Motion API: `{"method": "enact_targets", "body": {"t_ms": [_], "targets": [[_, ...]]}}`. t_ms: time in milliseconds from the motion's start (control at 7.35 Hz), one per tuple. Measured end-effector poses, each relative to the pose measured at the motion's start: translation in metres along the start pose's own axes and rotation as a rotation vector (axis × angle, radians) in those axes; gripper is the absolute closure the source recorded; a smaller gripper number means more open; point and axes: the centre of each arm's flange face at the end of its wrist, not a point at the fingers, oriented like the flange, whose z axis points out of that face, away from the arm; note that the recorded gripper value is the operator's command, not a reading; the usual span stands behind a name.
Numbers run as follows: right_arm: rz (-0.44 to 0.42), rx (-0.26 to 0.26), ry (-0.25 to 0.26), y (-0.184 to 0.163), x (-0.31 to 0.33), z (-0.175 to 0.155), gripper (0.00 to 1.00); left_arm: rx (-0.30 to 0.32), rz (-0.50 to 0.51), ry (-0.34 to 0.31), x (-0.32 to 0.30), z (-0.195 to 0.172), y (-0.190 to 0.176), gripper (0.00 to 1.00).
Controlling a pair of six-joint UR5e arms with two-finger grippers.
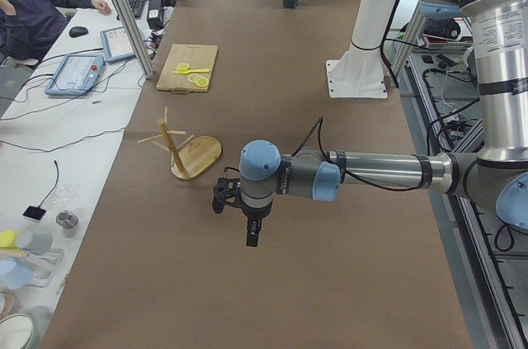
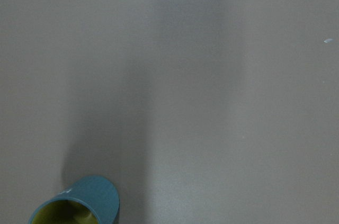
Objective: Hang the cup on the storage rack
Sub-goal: 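Grasp the teal mug by its rim with the right gripper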
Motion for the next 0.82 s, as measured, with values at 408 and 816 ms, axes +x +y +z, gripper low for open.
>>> {"method": "enact_targets", "body": {"t_ms": [408,816], "targets": [[-0.051,0.054,-0.031,-0.011,-0.016,-0.013,0.00,0.032,0.027,0.002,0.012,-0.012,-0.011,0.01],[-0.124,0.128,-0.074,-0.018,-0.026,-0.019,0.00,0.129,0.110,0.007,0.038,-0.039,-0.057,0.01]]}}
